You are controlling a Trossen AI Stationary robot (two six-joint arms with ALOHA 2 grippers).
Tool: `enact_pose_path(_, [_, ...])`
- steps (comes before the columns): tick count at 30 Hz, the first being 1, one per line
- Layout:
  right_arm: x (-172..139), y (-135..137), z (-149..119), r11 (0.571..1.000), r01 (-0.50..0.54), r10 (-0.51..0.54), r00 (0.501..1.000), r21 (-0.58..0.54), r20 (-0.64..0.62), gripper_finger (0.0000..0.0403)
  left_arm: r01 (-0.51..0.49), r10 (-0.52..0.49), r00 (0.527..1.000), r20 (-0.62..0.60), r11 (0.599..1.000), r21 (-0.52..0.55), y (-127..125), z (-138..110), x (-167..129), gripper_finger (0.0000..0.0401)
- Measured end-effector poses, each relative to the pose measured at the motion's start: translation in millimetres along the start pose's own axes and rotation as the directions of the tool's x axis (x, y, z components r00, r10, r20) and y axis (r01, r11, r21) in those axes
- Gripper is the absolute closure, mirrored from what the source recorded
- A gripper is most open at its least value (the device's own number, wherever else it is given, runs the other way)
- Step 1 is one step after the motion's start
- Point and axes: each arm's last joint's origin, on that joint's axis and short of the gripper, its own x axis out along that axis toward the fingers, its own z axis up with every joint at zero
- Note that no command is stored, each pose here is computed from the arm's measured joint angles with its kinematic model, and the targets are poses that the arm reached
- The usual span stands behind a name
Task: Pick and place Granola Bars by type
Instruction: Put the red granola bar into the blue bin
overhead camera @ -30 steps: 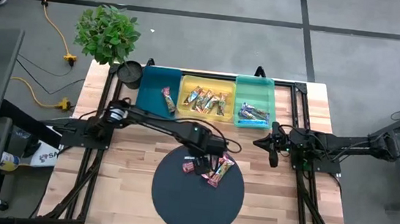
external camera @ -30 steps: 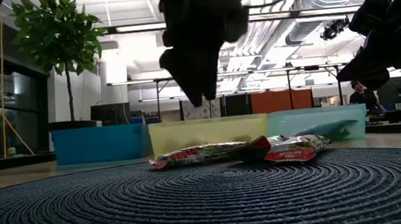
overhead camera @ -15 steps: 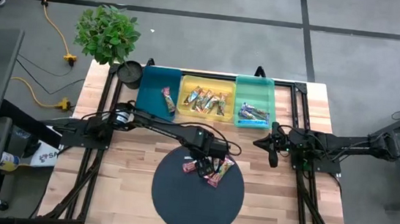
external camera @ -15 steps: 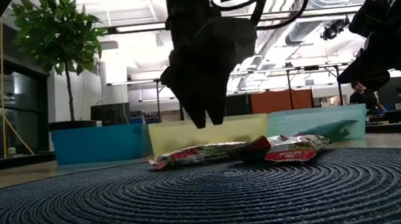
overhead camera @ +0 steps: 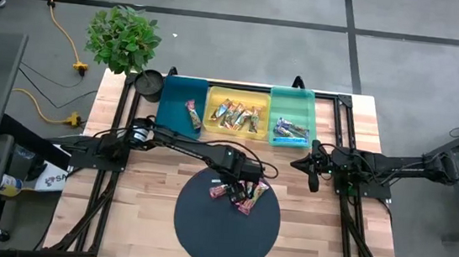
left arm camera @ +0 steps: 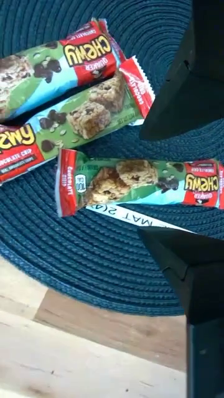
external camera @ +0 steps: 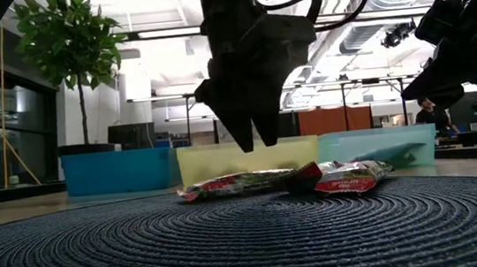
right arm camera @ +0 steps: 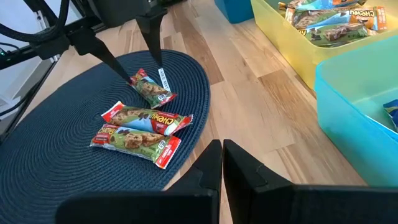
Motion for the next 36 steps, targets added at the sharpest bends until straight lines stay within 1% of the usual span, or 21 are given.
enact_pose_path(2, [0,0,0,1.000,0.000,0.000,1.000,0.000,0.000,0.0402,0.005,-0.005,1.000,0.005,1.000,0.000,0,1,0,0.0167])
enact_pose_path(4, [0,0,0,1.000,0.000,0.000,1.000,0.000,0.000,0.0402,0.020,-0.020,1.000,0.019,1.000,0.000,-3,3,7,0.0167])
enact_pose_path(7, [0,0,0,1.000,0.000,0.000,1.000,0.000,0.000,0.0402,0.001,0.000,1.000,-0.025,1.000,0.009,-2,0,17,0.0167])
enact_pose_path(9, [0,0,0,1.000,0.000,0.000,1.000,0.000,0.000,0.0402,0.026,-0.026,1.000,-0.016,1.000,0.015,-7,2,22,0.0167])
enact_pose_path(11, [0,0,0,1.000,0.000,0.000,1.000,0.000,0.000,0.0402,-0.005,0.006,0.998,-0.066,1.000,0.021,-4,-3,26,0.0167])
enact_pose_path(14, [0,0,0,1.000,0.001,-0.001,1.000,0.000,-0.001,0.0402,-0.001,0.002,0.998,-0.062,1.000,0.022,-6,-1,34,0.0167])
enact_pose_path(15, [0,0,0,1.000,0.001,-0.001,1.000,0.000,-0.001,0.0402,-0.009,0.011,0.996,-0.086,1.000,0.022,-4,-4,35,0.0167])
enact_pose_path(16, [0,0,0,1.000,0.001,-0.001,1.000,0.000,0.000,0.0402,0.002,-0.001,0.996,-0.092,1.000,0.021,-4,-4,35,0.0167])
enact_pose_path(18, [0,0,0,1.000,0.001,-0.001,1.000,0.000,-0.001,0.0402,0.023,-0.022,0.997,-0.072,1.000,0.020,-6,-1,36,0.0167])
enact_pose_path(21, [0,0,0,1.000,0.001,-0.001,1.000,0.000,-0.002,0.0402,0.010,-0.008,0.995,-0.096,1.000,0.021,-6,-3,41,0.0167])
enact_pose_path(27, [0,0,0,1.000,0.000,0.000,1.000,0.000,-0.001,0.0402,0.040,-0.036,0.993,-0.114,0.999,0.034,-7,-2,47,0.0167])
enact_pose_path(36, [0,0,0,1.000,0.001,-0.001,1.000,0.000,-0.001,0.0402,0.034,-0.029,0.993,-0.116,0.999,0.038,-8,-3,51,0.0168])
